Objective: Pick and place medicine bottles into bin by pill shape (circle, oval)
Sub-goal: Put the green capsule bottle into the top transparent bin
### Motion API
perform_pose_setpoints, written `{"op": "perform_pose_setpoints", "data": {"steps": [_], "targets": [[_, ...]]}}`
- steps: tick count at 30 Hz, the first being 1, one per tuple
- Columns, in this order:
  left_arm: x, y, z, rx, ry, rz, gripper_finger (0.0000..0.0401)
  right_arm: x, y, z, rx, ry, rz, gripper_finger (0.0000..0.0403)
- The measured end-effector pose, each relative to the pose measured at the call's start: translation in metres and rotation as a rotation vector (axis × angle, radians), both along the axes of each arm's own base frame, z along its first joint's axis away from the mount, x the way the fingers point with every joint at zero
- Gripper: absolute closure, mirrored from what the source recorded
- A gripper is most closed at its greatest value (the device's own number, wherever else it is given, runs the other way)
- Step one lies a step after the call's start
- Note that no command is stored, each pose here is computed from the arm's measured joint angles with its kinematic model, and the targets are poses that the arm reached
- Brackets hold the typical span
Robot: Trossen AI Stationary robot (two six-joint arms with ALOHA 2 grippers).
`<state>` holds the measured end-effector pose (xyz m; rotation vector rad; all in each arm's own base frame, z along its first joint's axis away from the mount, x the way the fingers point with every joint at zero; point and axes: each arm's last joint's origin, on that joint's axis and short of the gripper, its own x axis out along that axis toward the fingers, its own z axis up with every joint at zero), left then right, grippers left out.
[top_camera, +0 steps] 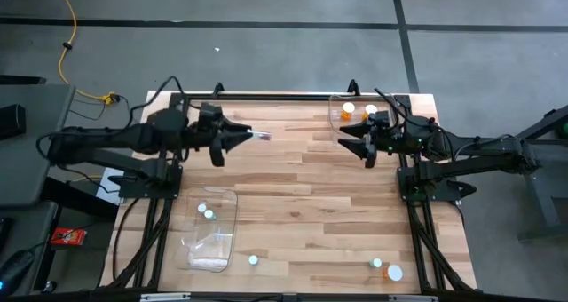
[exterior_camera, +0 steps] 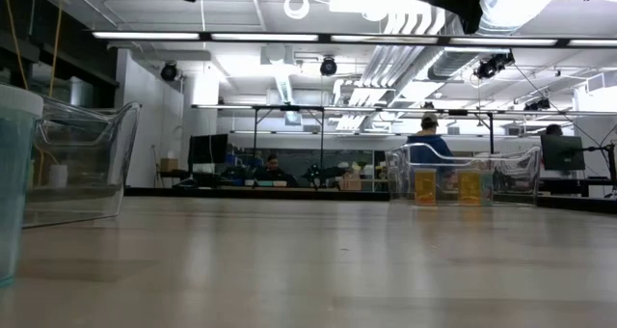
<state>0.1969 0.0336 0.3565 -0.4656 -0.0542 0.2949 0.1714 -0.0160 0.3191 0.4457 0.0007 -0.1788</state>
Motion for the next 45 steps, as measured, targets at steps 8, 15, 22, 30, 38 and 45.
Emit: {"op": "perform_pose_setpoints", "data": {"steps": [8, 15, 22, 30, 38, 45], "targets": [[0.001, -0.001, 0.001, -0.002, 0.015, -0.014, 0.0298, 0.000, 0.000, 0.000, -0.002, 0.000, 0.000, 0.0151], [-0.010, -0.023, 0.017, -0.029, 0.335, -0.245, 0.0298, 0.000, 0.000, 0.000, -0.002, 0.000, -0.001, 0.0151], [-0.016, -0.085, 0.004, -0.060, 0.724, -0.468, 0.0298, 0.000, 0.000, 0.000, -0.002, 0.004, -0.002, 0.0151], [-0.012, -0.147, -0.064, 0.134, 1.054, -0.508, 0.0298, 0.000, -0.001, -0.001, -0.002, 0.010, -0.028, 0.0151], [-0.006, -0.158, -0.132, 0.246, 1.307, -0.453, 0.0297, 0.005, -0.001, -0.005, 0.002, 0.037, -0.035, 0.0151], [0.006, -0.159, -0.145, 0.224, 1.282, -0.459, 0.0298, 0.014, -0.002, -0.012, 0.011, 0.078, -0.035, 0.0151]]}}
